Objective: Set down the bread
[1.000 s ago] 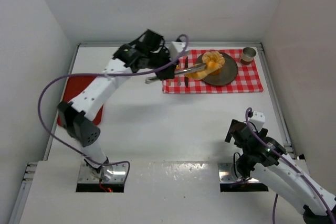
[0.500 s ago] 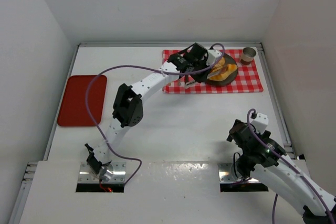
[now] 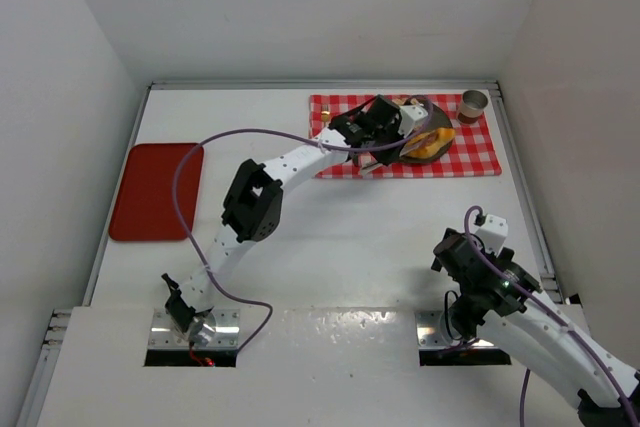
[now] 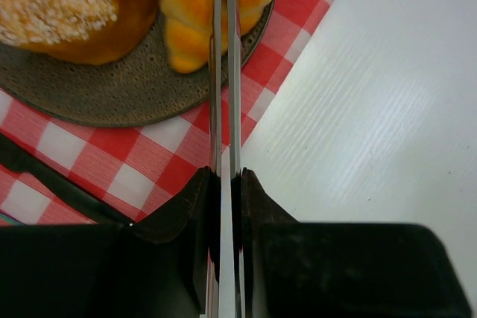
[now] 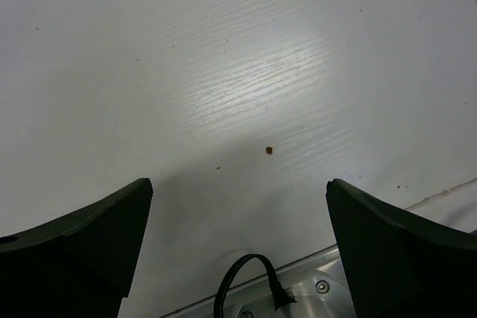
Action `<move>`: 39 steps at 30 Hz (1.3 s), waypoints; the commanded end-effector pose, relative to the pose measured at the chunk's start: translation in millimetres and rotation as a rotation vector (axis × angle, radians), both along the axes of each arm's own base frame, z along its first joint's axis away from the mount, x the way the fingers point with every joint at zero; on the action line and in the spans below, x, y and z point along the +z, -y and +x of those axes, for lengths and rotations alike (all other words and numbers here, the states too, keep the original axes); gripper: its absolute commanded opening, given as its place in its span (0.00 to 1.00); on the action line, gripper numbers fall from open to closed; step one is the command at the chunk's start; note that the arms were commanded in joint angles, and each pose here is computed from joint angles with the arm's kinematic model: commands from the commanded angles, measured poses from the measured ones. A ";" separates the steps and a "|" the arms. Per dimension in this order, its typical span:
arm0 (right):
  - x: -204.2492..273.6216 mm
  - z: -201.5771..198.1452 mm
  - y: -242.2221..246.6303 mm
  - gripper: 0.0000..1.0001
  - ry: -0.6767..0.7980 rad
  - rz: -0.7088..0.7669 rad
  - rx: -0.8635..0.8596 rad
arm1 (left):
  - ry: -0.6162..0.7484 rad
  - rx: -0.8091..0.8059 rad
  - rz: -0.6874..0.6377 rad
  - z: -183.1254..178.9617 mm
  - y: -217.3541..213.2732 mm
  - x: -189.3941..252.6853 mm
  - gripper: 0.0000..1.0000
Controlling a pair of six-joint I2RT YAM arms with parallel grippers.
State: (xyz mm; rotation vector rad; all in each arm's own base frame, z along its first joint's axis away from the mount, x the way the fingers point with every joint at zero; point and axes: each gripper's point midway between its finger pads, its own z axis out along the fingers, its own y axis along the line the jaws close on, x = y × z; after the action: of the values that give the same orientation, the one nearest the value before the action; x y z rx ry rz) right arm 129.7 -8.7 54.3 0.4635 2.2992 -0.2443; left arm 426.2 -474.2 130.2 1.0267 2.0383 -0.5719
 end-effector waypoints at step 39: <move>-23.7 -17.0 -6.6 0.99 -0.130 0.007 0.061 | -0.184 0.662 -0.067 14.6 -313.0 49.4 0.65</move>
State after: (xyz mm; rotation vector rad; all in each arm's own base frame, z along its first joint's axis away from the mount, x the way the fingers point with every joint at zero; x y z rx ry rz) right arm 127.8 -6.8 43.4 0.3951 2.3419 -0.2652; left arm 449.8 -195.0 249.5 0.3615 2.1460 -0.4806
